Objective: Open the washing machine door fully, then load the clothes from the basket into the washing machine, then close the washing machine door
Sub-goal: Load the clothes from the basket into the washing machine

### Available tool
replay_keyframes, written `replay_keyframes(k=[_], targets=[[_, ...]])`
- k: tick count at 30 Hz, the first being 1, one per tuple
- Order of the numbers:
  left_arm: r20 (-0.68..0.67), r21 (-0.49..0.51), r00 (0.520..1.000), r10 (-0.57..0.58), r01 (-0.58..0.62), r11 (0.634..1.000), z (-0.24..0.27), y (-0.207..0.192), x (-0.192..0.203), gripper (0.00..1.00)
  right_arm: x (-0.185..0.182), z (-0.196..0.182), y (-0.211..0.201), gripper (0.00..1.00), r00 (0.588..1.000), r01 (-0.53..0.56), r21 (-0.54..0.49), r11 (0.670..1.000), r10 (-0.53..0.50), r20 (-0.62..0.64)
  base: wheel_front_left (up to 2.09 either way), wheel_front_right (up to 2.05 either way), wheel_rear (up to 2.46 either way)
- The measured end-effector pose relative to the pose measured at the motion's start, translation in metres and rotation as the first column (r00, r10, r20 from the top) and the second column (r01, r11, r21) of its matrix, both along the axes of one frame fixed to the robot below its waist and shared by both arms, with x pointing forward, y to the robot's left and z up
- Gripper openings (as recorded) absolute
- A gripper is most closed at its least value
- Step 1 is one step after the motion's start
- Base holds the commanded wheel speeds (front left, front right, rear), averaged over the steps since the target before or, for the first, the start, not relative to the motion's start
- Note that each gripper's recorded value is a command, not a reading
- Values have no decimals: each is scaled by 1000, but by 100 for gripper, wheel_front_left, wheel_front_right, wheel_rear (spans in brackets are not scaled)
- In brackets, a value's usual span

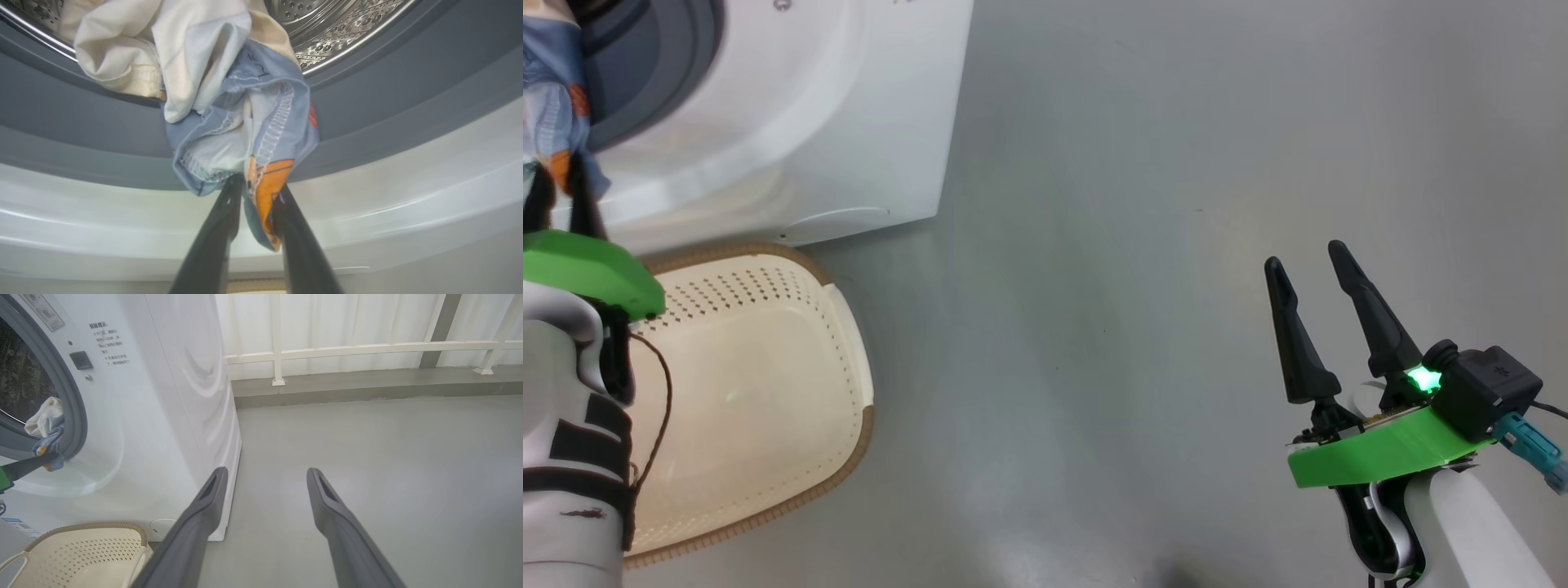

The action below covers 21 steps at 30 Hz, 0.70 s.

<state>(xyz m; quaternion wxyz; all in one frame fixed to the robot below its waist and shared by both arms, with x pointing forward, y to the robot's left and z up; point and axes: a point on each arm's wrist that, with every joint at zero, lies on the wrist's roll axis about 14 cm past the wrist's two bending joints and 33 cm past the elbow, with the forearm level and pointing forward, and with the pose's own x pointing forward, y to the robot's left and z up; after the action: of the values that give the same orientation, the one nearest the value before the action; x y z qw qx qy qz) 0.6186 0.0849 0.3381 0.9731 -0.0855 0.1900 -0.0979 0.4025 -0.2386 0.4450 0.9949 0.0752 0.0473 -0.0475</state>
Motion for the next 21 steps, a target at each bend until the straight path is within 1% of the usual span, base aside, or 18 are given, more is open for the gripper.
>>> replay_keyframes(k=[7, 10, 15, 21], targets=[[10, -3, 1000, 17, -17, 1000, 4, 5, 1, 0, 2, 0, 2, 100, 1000, -4, 3, 1000, 4, 5, 0, 0, 0], [49, -18, 998, 29, -29, 999, 15, 7, 7, 0, 5, -1, 5, 100, 1000, -10, 11, 1000, 10, 5, 0, 0, 0], [124, -3, 992, 28, -28, 1000, 35, 13, 14, 0, 9, -4, 11, 100, 1000, -27, 24, 999, 27, 6, 0, 0, 0], [154, 17, 988, 24, -27, 999, 44, 19, 12, 0, 16, -2, 19, 100, 999, -50, 33, 998, 49, 18, 0, 0, 0]])
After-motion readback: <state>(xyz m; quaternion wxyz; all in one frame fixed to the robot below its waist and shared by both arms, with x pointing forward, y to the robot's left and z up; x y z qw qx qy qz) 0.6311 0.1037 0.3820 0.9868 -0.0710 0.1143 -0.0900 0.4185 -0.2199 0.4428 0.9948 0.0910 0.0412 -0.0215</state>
